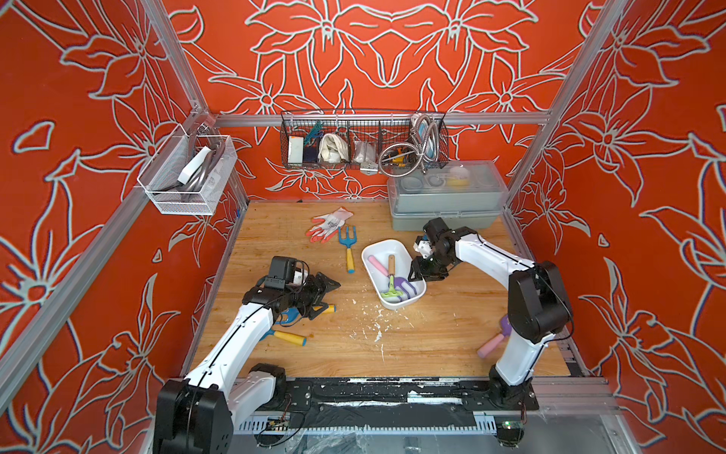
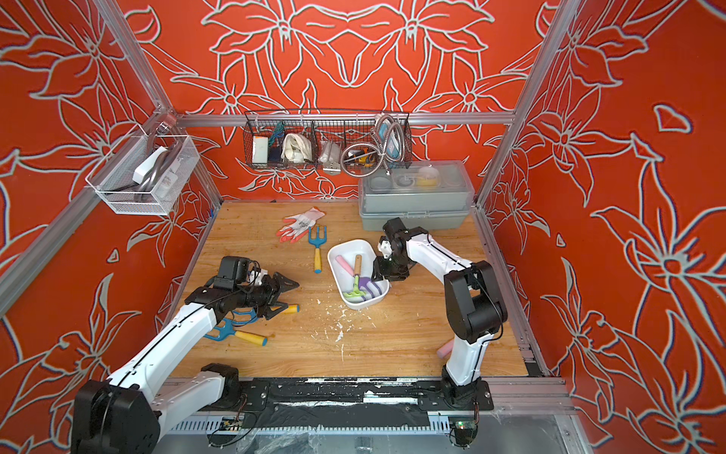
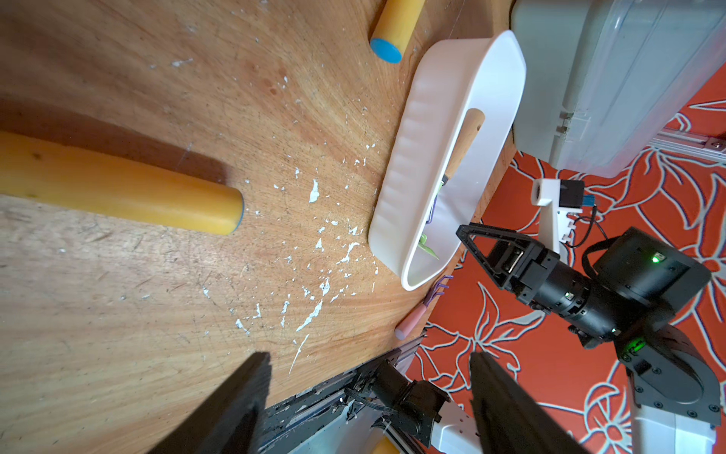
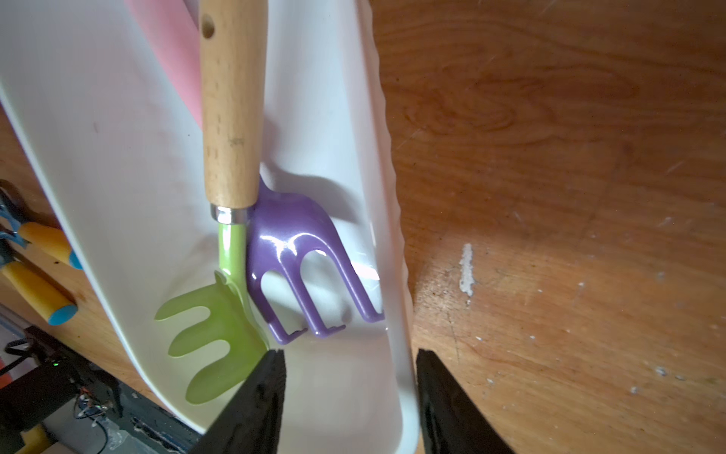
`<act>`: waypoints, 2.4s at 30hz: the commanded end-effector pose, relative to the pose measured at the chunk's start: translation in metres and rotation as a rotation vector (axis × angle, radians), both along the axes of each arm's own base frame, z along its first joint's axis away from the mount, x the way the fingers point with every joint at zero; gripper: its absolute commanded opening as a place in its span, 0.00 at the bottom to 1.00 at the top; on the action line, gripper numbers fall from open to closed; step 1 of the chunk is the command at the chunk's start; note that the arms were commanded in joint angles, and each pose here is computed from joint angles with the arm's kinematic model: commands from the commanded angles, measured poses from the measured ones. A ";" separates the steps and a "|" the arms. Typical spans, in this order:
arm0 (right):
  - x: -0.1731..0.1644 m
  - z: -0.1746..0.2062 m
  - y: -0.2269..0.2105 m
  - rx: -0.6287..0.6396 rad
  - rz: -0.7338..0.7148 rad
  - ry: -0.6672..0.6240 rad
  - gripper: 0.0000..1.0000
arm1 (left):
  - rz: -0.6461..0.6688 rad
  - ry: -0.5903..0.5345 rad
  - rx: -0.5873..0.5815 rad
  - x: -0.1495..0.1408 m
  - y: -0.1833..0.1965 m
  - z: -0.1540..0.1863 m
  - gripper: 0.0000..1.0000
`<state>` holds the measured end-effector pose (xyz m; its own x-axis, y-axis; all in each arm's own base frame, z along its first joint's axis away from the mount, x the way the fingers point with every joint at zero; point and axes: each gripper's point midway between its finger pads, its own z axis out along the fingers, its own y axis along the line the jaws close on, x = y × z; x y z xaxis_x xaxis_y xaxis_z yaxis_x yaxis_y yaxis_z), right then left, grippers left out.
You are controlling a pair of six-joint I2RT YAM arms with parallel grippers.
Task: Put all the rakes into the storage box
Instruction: Adjust the storage box at the center of the board, then pick up the rake at the center of the board.
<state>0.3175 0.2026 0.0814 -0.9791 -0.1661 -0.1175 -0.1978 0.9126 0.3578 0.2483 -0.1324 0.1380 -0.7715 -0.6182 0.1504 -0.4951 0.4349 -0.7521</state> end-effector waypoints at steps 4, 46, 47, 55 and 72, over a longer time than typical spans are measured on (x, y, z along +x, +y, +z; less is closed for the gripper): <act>-0.018 0.018 0.023 0.074 0.017 -0.010 0.52 | -0.015 -0.002 0.003 -0.005 0.001 -0.001 0.81; -0.146 0.000 -0.216 -0.287 -1.018 -0.011 0.58 | -0.035 -0.044 0.033 0.007 0.002 -0.003 0.80; -0.147 -0.003 -0.215 -0.283 -1.022 0.004 0.58 | -0.035 -0.050 0.033 0.009 0.001 -0.002 0.80; -0.155 -0.029 -0.213 -0.267 -1.065 0.102 0.58 | -0.025 -0.058 0.022 0.014 0.001 -0.006 0.80; -0.155 -0.071 -0.211 -0.268 -1.066 0.184 0.53 | -0.043 -0.026 0.022 0.017 -0.001 -0.011 0.80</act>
